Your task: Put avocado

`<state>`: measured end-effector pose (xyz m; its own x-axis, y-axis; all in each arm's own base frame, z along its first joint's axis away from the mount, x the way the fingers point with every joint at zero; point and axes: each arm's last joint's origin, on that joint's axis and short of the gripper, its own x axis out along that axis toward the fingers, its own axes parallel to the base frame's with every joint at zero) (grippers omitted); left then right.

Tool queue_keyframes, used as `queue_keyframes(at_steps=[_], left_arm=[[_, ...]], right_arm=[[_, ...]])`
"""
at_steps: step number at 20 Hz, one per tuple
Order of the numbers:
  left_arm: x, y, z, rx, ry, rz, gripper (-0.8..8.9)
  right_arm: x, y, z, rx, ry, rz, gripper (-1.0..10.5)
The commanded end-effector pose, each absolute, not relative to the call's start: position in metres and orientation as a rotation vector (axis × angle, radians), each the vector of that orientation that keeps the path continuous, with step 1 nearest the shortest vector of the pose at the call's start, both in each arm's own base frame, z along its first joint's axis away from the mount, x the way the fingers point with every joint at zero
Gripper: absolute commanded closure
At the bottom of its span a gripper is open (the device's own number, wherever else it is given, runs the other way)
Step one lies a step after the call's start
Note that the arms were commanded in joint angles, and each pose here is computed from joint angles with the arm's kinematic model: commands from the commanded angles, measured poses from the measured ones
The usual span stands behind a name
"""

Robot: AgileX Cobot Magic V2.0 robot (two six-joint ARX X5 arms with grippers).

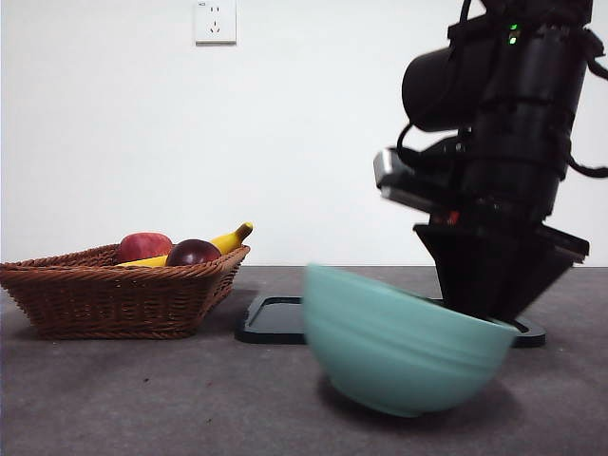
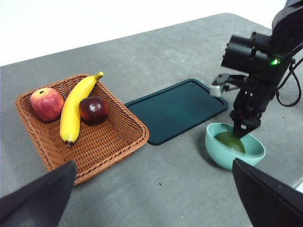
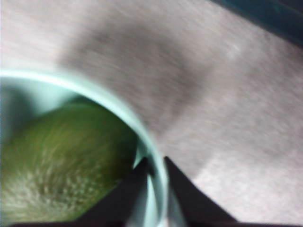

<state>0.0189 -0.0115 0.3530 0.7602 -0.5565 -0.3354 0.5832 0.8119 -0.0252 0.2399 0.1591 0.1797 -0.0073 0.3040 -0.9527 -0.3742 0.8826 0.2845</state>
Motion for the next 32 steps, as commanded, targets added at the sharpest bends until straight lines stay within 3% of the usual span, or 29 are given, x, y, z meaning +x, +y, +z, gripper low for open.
queue_keyframes(at_steps=[1,7,13,19,23,29,30,32], left_arm=[[0.018,-0.01,0.358,0.068,0.321,-0.627,2.83],[0.018,-0.01,0.358,0.068,0.32,-0.628,2.83],[0.018,-0.01,0.358,0.068,0.32,-0.628,2.83],[0.018,-0.01,0.358,0.068,0.32,-0.628,2.83],[0.018,-0.01,0.358,0.068,0.32,-0.628,2.83],[0.018,-0.01,0.358,0.068,0.321,-0.628,2.83],[0.018,-0.01,0.358,0.068,0.321,-0.628,2.83],[0.018,-0.01,0.358,0.068,0.321,-0.627,2.83]], right_arm=[[0.245,0.163,0.181,-0.049,1.486,0.495,9.4],[0.275,0.165,0.235,-0.016,1.351,0.431,9.4],[0.337,0.141,0.271,0.029,1.303,0.318,9.4],[0.383,0.138,0.238,0.043,1.347,0.287,9.4],[0.394,0.143,0.211,0.052,1.38,0.285,9.4],[0.395,0.144,0.207,0.051,1.399,0.283,9.4],[0.395,0.144,0.207,0.049,1.398,0.278,8.8],[0.395,0.143,0.207,0.041,1.394,0.267,4.8]])
